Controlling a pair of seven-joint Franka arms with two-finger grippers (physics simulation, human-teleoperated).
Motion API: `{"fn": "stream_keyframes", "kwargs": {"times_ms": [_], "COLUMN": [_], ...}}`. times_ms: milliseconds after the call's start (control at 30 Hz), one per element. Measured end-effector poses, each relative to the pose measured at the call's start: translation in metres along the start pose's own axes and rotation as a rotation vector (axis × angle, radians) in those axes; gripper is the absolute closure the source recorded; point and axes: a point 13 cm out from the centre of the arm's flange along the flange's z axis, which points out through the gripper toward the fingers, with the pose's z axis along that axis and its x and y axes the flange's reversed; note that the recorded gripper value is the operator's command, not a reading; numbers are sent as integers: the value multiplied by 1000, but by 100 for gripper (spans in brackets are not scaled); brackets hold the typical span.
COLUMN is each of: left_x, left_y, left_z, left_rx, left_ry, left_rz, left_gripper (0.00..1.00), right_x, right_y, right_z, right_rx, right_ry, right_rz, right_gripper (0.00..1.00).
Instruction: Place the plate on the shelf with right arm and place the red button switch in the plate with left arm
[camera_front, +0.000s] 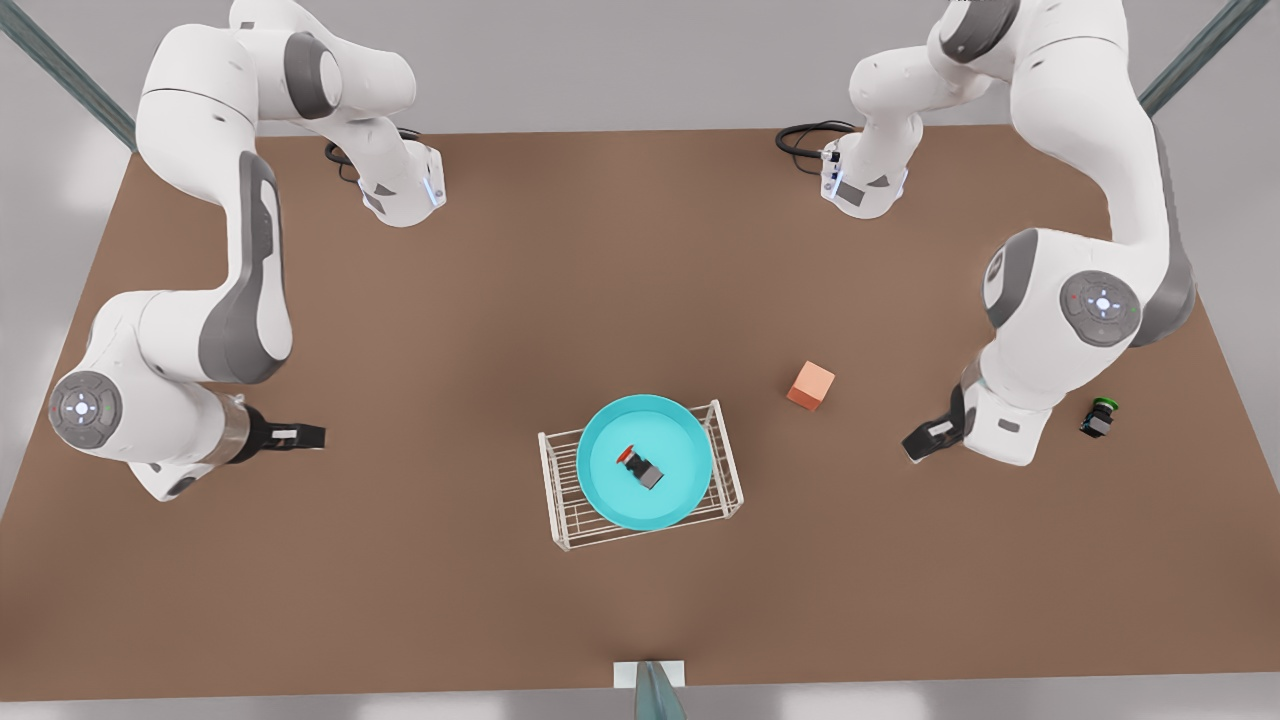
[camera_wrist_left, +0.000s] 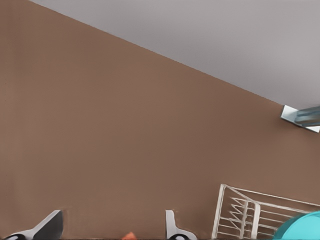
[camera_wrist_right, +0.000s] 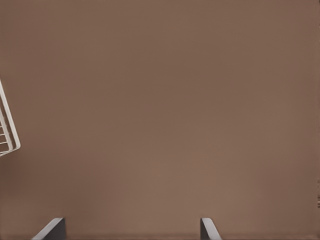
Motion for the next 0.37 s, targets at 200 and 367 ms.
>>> {"fn": "stream_keyframes", "kwargs": {"times_ms": [200, 367], "left_x": [54, 59], "left_y": [53, 46], "left_z": [5, 5], "left_rx": [-24, -4], "left_ry": [101, 126], "left_rz": [77, 186], "left_gripper": [0, 0], "right_x": [2, 5], "right_y": [-3, -2], "right_z": [-1, 0], "right_rx": [3, 3], "right_ry": [7, 19], "right_rz": [5, 3], "right_gripper": [0, 0]}}
